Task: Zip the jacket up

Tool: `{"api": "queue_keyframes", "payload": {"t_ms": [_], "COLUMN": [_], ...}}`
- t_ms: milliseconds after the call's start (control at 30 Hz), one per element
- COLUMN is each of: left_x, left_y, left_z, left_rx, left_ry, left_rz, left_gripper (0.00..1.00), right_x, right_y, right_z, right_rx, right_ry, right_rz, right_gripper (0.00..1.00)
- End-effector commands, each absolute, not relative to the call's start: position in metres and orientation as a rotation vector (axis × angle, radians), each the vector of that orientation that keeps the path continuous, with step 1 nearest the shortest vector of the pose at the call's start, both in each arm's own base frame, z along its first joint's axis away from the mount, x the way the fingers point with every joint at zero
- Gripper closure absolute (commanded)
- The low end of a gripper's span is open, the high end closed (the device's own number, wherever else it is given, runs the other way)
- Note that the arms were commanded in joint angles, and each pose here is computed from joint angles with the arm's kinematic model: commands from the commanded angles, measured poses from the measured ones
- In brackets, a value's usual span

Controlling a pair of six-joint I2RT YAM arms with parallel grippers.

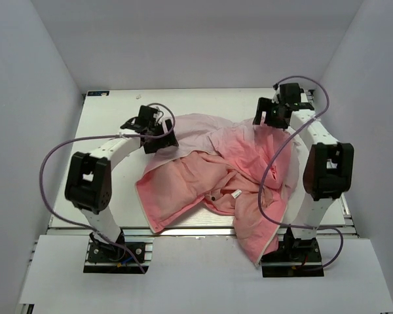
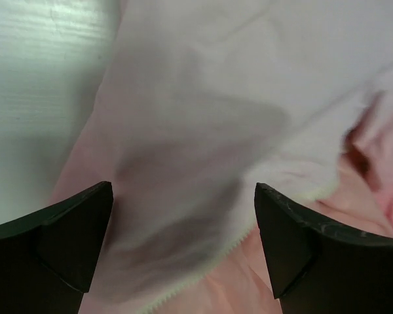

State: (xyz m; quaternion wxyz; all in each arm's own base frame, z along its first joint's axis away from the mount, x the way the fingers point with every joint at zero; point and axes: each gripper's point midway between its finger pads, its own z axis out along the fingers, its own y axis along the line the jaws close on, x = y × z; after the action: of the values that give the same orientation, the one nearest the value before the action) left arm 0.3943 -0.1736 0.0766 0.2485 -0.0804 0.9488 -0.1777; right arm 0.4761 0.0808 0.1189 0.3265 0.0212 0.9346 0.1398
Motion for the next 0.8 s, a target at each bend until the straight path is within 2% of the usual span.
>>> {"api": "queue_keyframes", "payload": {"t_ms": [0,100,133,200,400,600,633,700,733,767], "left_x": [0.399,0.375,0.367,0.347,0.306,0.280,0.278,0.278,0.278,0.279], "left_y": [-0.170,-0.166,-0.166,-0.167,-0.171,-0.181,-0.182,-0.182,-0.183,-0.183], "left_z": [0.180,0.180,0.178,0.174,0.162,0.130,0.120,0.112,0.109,0.103], "left_rx": [-0.179,-0.208,-0.215,-0.209,-0.163,-0.103,-0.104,-0.095,-0.090,-0.095], "left_ry": [2.310,2.317,2.330,2.345,2.384,2.422,2.449,2.470,2.481,2.501], "left_rz": [-0.548,-0.578,-0.592,-0.633,-0.702,-0.794,-0.789,-0.781,-0.778,-0.766], "left_gripper": [0.02,0.02,0.02,0.02,0.02,0.02,0.02,0.02,0.02,0.02], "right_x": [0.459,0.398,0.378,0.336,0.240,0.208,0.216,0.228,0.238,0.253], "right_y": [0.092,0.102,0.098,0.107,0.056,0.062,0.070,0.077,0.079,0.087], "right_z": [0.251,0.265,0.237,0.220,0.175,0.132,0.128,0.123,0.128,0.129], "right_rx": [-0.104,-0.179,-0.182,-0.176,0.150,0.153,0.106,0.078,0.078,0.064], "right_ry": [2.143,2.097,2.163,2.248,2.551,2.671,2.656,2.643,2.618,2.597], "right_rz": [0.261,0.137,0.074,0.073,-0.271,-0.215,-0.172,-0.159,-0.157,-0.146], "right_gripper": [0.11,0.11,0.11,0.11,0.11,0.12,0.31,0.95,1.00,1.00]}}
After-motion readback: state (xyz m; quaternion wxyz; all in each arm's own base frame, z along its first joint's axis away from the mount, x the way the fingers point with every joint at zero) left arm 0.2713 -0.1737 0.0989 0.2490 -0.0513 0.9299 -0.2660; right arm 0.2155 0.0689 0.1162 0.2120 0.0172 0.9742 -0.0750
